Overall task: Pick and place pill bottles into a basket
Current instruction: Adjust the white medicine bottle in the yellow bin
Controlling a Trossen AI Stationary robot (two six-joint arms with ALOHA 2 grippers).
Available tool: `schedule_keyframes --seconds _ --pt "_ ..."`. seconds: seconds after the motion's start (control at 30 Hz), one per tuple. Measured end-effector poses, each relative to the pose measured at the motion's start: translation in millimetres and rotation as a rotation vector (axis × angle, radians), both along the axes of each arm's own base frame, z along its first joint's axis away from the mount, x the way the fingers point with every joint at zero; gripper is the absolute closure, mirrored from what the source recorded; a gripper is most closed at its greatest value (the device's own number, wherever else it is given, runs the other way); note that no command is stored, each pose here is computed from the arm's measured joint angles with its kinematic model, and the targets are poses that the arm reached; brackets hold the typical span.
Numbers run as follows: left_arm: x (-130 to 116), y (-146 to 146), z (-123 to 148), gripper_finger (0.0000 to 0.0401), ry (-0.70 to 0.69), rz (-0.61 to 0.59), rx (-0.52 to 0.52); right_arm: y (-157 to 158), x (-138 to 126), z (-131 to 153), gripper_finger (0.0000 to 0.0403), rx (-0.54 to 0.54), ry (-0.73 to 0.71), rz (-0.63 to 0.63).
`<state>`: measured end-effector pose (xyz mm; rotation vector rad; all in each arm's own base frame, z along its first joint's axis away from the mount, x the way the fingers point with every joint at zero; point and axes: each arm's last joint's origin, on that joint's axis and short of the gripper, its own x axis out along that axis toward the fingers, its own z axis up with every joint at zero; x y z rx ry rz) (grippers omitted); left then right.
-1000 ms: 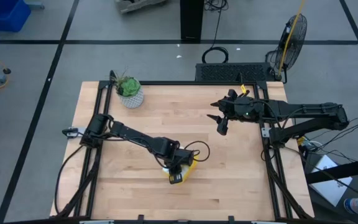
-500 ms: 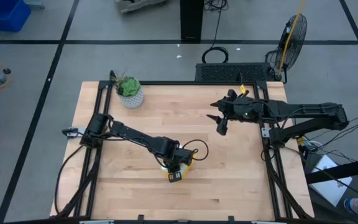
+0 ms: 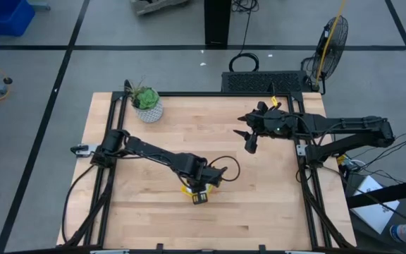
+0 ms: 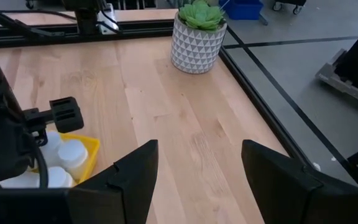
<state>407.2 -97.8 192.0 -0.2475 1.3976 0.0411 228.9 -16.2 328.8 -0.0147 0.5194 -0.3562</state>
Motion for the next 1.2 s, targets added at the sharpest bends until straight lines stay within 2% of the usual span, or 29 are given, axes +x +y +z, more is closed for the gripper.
schedule_keyframes --seconds 0.17,0.33,0.5,0.67,0.8,0.87,1.0,1.2 --pt "4 -1 9 0.0315 -0.036 -0.018 0.003 0 1 -9 0.0179 0.004 -0.005 0.002" --pt "11 -1 24 0.0315 -0.106 -0.056 0.048 0 2 -22 0.0179 0.020 -0.002 0.011" --pt "14 -2 33 0.0315 -0.134 -0.074 0.028 1 2 -28 0.0179 0.042 0.005 0.015" --pt "13 -8 32 0.0315 -0.131 -0.060 -0.032 1 2 -28 0.0179 0.041 0.007 0.015" --pt "12 -14 33 0.0316 -0.113 -0.098 -0.143 1 2 -28 0.0179 0.039 0.008 0.016" --pt "12 -14 33 0.0316 -0.089 -0.026 -0.191 1 2 -28 0.0179 0.037 0.008 0.018" --pt "14 0 33 0.0316 -0.004 0.268 -0.288 1 2 -28 0.0179 0.035 0.009 0.018" --pt "14 18 25 0.0315 0.099 0.402 -0.320 1 2 -28 0.0179 0.013 0.017 0.030"
